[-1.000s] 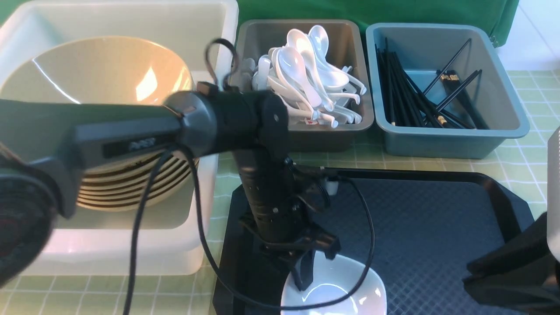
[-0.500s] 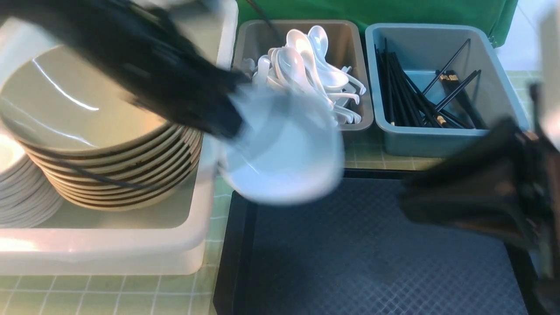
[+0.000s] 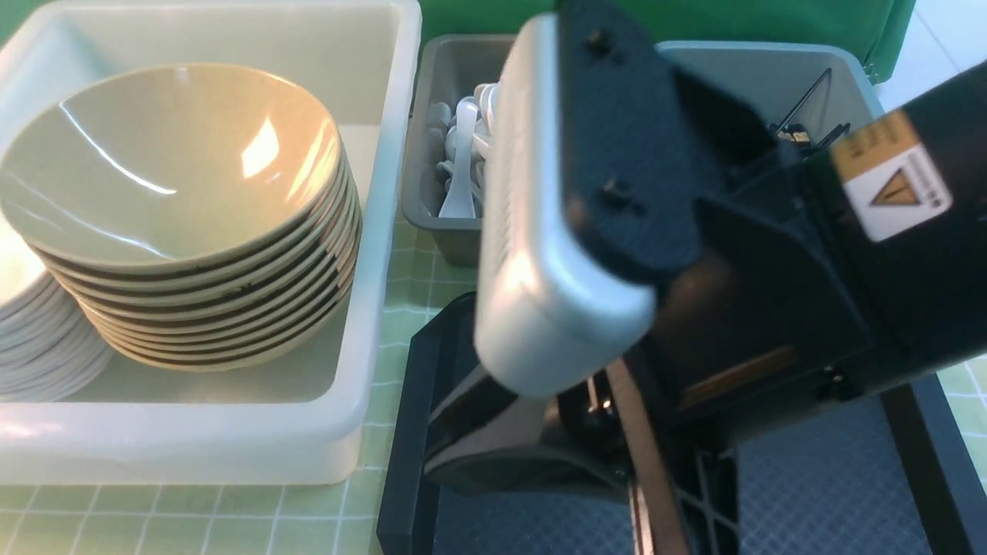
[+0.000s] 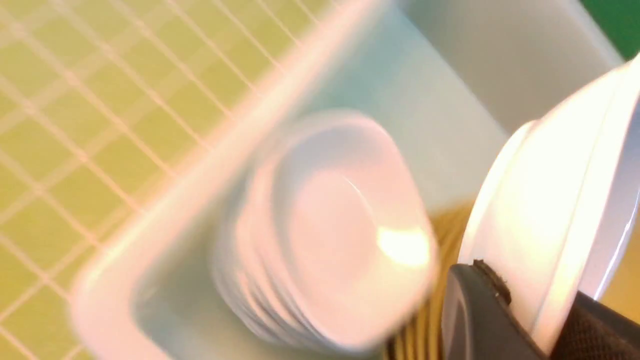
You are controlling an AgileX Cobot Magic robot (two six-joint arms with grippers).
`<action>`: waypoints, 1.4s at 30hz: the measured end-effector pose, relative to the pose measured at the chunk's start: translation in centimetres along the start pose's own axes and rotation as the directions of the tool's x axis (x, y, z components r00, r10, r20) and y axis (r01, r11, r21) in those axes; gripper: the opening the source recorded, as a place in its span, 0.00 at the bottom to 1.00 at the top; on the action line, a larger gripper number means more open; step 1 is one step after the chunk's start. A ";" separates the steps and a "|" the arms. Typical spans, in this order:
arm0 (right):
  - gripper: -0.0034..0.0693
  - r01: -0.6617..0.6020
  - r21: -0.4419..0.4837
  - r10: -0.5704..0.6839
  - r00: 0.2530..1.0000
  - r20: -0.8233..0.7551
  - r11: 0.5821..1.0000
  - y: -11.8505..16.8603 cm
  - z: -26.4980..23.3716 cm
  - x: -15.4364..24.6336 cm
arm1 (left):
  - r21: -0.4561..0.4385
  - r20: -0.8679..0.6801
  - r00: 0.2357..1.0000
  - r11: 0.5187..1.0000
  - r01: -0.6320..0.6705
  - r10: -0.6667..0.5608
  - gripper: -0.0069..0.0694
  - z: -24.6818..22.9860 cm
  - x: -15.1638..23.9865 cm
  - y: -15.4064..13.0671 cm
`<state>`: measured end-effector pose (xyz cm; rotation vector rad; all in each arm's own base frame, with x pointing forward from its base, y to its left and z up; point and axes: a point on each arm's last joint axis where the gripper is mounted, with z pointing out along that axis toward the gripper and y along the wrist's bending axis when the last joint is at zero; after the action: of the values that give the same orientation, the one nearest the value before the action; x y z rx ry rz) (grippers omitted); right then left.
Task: On green table put chopsticks spoon bowls plates into blue grey white boxes.
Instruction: 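Place the white bowl into the white bin with the other dishes with the left gripper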
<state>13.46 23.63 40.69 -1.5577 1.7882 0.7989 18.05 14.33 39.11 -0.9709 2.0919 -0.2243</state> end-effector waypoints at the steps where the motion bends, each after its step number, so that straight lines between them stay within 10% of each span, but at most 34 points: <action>1: 0.24 0.001 0.000 -0.001 1.000 0.001 1.000 0.0 0.0 0.0 | -0.009 -0.001 1.000 1.000 0.015 -0.015 0.11 0.3 -0.2 0.3; 19: 0.26 0.027 0.016 -0.027 1.000 0.008 1.000 -0.1 0.0 -0.1 | -0.138 -0.335 0.941 0.990 0.003 -0.049 0.19 12.1 0.9 2.1; 35: 0.27 -0.003 0.035 0.002 1.000 0.009 0.999 -0.8 -0.1 0.0 | -0.244 -0.381 0.924 0.967 -0.077 -0.023 0.96 9.6 2.1 0.9; 39: 0.27 -0.102 0.185 0.111 0.993 -0.037 0.977 -5.1 -1.4 1.8 | -0.179 -0.285 0.956 0.976 -0.125 0.070 0.96 5.5 2.0 -1.5; 42: 0.27 -0.282 0.391 0.316 0.949 -0.025 0.876 -10.1 -4.7 4.8 | -0.018 -0.206 0.943 0.963 -0.269 0.260 0.96 2.5 3.2 -5.4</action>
<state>22.67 15.89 39.44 -1.0893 2.1328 0.4768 21.74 8.72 37.98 -0.7053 2.3970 -0.1413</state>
